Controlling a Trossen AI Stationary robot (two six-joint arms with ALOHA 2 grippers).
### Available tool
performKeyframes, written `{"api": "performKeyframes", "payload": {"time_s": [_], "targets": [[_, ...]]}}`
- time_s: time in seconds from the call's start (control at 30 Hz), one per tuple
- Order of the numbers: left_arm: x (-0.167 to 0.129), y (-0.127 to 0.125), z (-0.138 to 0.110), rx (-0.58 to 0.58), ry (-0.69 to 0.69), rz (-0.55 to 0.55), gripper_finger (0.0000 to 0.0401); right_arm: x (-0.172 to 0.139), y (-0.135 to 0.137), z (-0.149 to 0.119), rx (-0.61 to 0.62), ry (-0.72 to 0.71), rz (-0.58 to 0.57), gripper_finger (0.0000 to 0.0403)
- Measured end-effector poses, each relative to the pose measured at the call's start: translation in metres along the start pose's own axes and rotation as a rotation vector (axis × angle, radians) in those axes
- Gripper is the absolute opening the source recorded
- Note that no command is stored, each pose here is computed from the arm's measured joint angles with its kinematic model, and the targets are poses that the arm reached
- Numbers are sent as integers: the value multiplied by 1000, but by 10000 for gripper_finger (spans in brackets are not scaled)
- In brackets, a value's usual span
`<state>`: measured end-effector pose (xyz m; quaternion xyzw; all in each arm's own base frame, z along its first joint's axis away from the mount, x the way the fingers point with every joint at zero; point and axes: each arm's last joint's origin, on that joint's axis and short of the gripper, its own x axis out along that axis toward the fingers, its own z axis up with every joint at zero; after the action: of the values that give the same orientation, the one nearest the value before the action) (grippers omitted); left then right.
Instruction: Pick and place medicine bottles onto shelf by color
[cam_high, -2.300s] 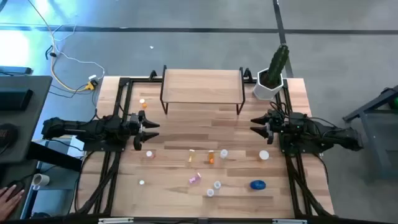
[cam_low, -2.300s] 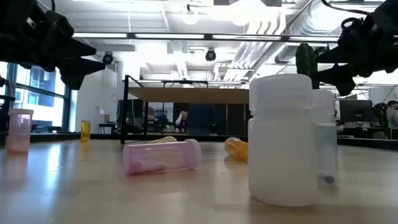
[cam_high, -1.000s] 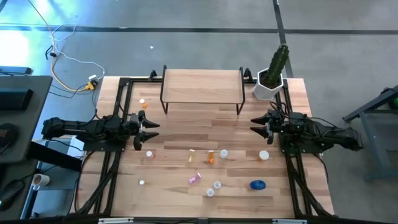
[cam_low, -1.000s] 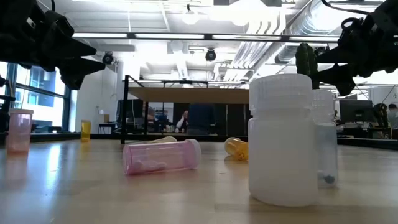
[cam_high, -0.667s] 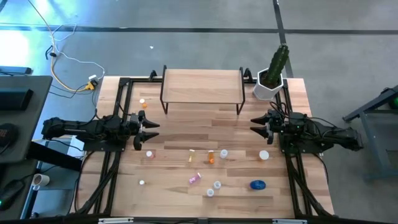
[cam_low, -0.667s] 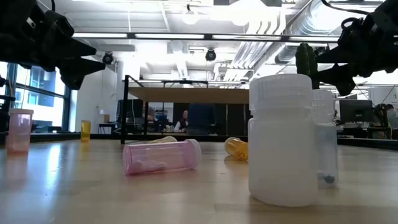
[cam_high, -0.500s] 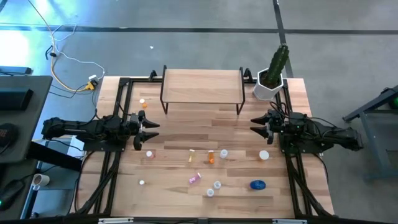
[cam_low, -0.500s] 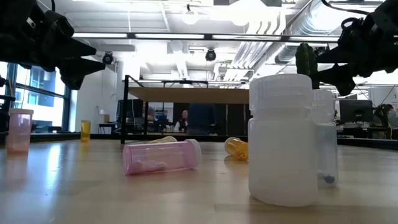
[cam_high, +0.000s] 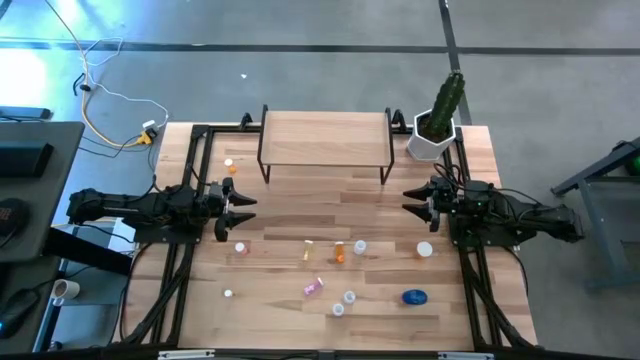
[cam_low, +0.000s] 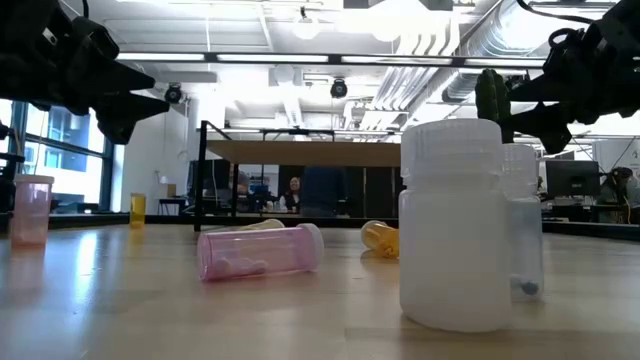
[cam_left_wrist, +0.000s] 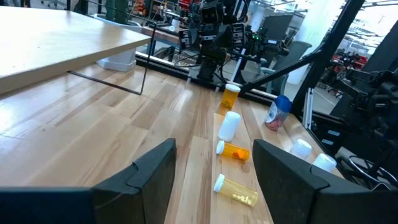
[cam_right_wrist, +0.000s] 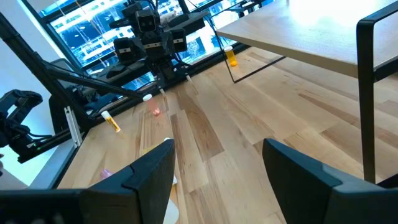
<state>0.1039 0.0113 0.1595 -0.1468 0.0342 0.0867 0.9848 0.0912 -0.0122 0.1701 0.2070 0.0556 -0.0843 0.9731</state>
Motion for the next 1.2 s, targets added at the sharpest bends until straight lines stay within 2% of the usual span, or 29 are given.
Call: {"api": "performKeyframes", "payload": {"time_s": [0.13, 0.8, 1.2], "targets": [[0, 0, 0, -20, -3, 8, 202, 0, 0, 0, 0, 0, 0, 234], [0, 0, 1, -448, -18, 8, 202, 0, 0, 0, 0, -1, 0, 234], [0, 0, 2, -451, -23, 0, 202, 0, 0, 0, 0, 0, 0, 234]]}}
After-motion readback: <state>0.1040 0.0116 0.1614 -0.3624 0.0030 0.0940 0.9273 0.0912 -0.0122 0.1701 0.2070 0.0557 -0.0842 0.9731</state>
